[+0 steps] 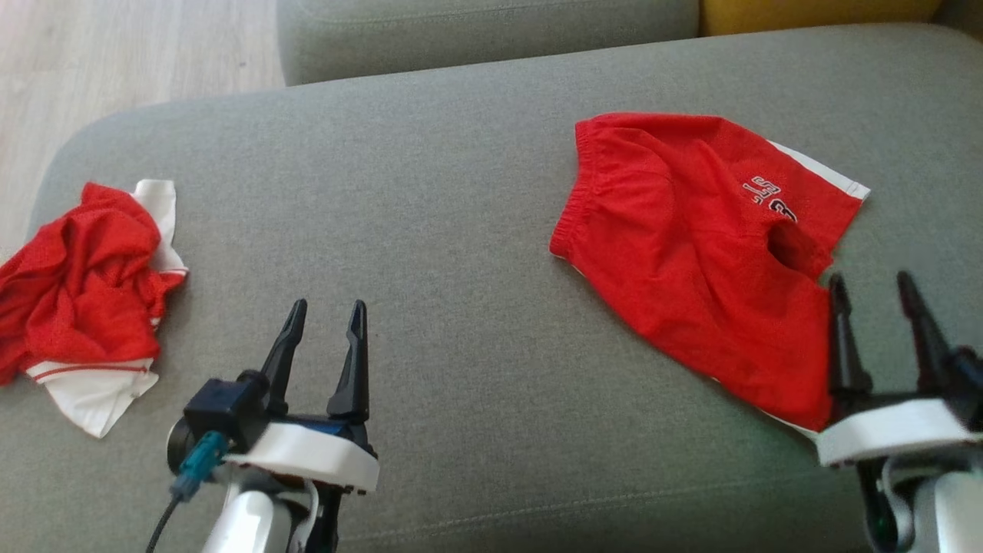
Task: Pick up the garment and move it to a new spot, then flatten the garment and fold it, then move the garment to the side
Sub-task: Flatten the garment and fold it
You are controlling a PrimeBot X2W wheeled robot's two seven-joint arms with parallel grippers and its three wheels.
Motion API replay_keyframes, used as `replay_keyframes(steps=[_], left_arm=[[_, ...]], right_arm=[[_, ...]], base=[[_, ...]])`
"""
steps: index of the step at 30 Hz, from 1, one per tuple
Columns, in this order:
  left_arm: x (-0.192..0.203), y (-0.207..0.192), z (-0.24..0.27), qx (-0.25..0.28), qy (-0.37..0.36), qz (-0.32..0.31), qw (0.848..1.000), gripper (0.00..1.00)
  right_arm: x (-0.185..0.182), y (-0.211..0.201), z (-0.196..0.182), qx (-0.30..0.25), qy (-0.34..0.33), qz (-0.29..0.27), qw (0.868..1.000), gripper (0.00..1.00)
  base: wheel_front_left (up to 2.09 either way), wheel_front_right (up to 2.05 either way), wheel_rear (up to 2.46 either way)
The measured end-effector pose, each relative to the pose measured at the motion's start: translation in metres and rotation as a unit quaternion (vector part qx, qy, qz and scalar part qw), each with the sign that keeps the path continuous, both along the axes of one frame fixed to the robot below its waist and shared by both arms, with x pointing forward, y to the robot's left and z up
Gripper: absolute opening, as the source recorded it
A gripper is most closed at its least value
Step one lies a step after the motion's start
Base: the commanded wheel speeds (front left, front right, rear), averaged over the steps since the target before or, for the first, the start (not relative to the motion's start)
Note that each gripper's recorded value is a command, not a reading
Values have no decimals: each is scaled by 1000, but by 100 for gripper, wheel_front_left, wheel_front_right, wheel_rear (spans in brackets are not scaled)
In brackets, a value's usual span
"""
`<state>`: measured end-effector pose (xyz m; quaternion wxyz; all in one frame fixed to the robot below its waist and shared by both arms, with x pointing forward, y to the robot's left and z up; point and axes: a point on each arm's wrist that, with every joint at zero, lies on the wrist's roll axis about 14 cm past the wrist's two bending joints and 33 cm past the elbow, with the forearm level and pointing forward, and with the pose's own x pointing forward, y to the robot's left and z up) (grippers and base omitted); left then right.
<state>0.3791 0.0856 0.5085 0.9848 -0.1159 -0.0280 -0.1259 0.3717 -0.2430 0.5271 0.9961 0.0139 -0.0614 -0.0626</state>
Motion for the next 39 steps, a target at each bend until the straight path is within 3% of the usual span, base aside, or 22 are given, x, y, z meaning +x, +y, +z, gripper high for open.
replay_keyframes(steps=[8,15,22,27,30,39], left_arm=[[6,-20,-2,-6,1,-37,999,100],[29,-78,1,2,-16,-140,990,100],[54,-147,-35,33,33,-252,967,100],[63,-182,-62,67,79,-326,940,100],[71,-187,-78,90,98,-345,929,100],[88,-194,-99,106,124,-355,920,100]], right_arm=[[-8,-8,-11,26,2,-14,1000,100],[-1,-10,7,25,-24,-16,999,100],[-5,-17,11,26,-31,-27,999,100],[-14,-29,7,27,-22,-50,998,100],[-19,-36,5,26,-17,-62,998,100],[-22,-39,-1,23,-5,-69,997,100]], base=[[0,0,0],[0,0,0],[0,0,0],[0,0,0],[0,0,0],[0,0,0]])
